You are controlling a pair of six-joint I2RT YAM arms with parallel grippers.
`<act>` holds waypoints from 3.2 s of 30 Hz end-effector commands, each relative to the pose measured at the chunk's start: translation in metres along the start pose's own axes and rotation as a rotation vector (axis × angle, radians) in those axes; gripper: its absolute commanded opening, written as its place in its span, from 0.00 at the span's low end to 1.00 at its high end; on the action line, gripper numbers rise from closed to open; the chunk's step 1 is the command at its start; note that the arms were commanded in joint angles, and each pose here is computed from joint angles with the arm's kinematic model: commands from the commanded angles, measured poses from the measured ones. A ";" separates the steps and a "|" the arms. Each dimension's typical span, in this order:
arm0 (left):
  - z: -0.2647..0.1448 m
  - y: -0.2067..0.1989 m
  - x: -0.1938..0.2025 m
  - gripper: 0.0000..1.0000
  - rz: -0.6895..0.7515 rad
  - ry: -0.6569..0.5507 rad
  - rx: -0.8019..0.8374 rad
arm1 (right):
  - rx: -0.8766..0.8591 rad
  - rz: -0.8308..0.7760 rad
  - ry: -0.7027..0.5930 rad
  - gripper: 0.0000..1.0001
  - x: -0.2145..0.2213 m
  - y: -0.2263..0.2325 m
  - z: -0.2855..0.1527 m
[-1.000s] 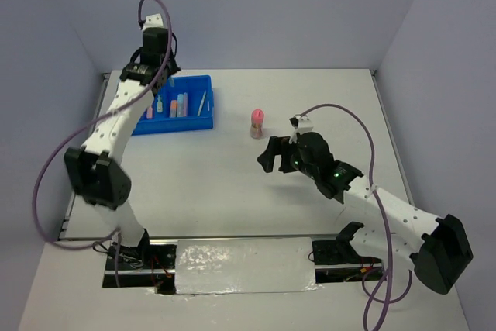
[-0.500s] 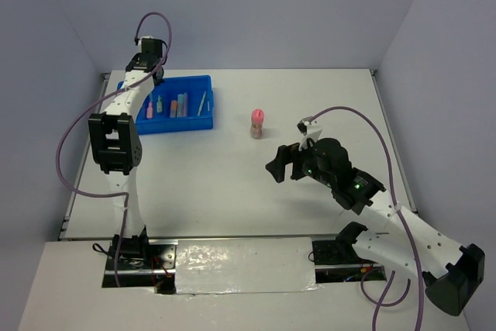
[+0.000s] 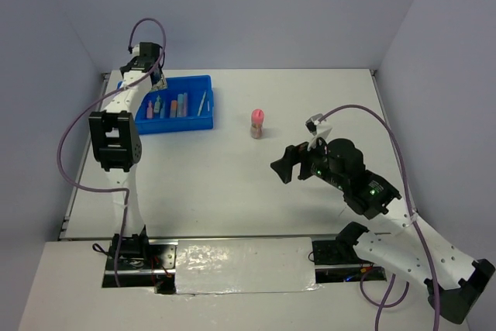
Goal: Sort the stationery into containers
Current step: Place the stationery at the center of the board, then place the stationery in the storage box.
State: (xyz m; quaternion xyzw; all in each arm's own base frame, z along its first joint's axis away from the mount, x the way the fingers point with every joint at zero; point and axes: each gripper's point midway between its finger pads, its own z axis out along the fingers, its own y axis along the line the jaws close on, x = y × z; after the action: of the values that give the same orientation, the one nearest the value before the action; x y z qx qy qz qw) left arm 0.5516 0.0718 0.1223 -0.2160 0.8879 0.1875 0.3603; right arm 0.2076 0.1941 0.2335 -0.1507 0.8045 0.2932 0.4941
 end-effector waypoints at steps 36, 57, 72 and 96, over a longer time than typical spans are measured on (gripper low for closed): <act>-0.275 -0.289 0.155 0.99 0.232 -0.352 0.839 | -0.072 -0.001 -0.098 1.00 -0.022 0.016 -0.050; -0.231 -0.303 0.148 0.00 0.269 -0.324 0.774 | -0.102 -0.016 -0.103 1.00 -0.025 0.021 -0.045; -0.140 -0.033 -0.069 0.00 0.138 -0.153 0.178 | -0.194 -0.035 -0.133 1.00 -0.031 0.038 -0.060; 0.018 0.061 -0.016 0.01 0.094 -0.072 -0.082 | -0.250 -0.030 -0.045 1.00 -0.010 0.045 -0.048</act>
State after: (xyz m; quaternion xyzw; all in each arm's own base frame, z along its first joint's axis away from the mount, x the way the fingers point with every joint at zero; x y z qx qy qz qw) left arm 0.5328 0.1251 0.1410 -0.1827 0.8806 0.2253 0.3746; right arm 0.1499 0.1942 0.2646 -0.2107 0.7615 0.3805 0.4806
